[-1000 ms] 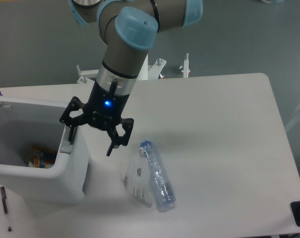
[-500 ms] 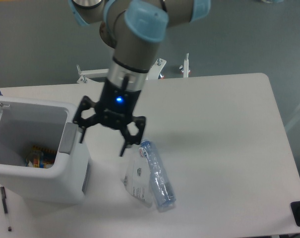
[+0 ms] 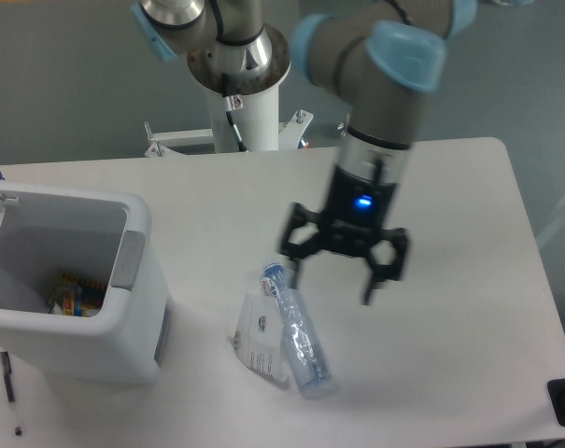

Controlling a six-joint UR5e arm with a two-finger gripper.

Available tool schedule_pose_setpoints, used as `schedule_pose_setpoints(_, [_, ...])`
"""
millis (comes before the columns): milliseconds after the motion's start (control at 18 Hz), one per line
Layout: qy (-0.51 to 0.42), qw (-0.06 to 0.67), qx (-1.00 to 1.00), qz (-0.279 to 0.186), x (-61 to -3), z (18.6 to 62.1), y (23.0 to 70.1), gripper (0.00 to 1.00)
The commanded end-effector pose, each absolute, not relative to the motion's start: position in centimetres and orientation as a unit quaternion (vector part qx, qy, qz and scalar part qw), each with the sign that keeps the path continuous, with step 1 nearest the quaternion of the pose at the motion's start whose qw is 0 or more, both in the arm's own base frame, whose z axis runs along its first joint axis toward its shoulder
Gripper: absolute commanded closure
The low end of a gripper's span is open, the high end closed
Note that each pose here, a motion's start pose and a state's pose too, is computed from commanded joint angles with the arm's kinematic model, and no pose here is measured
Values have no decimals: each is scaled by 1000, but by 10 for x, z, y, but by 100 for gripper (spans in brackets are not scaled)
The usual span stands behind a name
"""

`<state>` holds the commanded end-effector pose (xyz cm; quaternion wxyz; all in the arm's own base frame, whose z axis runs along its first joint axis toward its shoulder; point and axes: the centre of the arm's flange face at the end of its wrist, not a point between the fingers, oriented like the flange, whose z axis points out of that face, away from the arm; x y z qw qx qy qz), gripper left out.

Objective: Open the trash can

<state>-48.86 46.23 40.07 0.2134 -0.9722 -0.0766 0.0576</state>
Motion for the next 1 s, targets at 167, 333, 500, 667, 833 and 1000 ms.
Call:
schedule_pose_setpoints(167, [-14,158,-983,90,-511,378,463,0])
schedule_pose_setpoints(333, [14,99,-991,94,-541,362,445,0])
schedule_pose_setpoints(500, [65,56,-993,78,-543,363,435,0])
schedule_pose_setpoints(667, [95,10,-992,79,-540,359,432,0])
schedule_pose_setpoints(833, [105,3,-991,78,-536,354,430,0])
schedule_pose_setpoints(1000, [106,2,-991,77,-532,350,429,0])
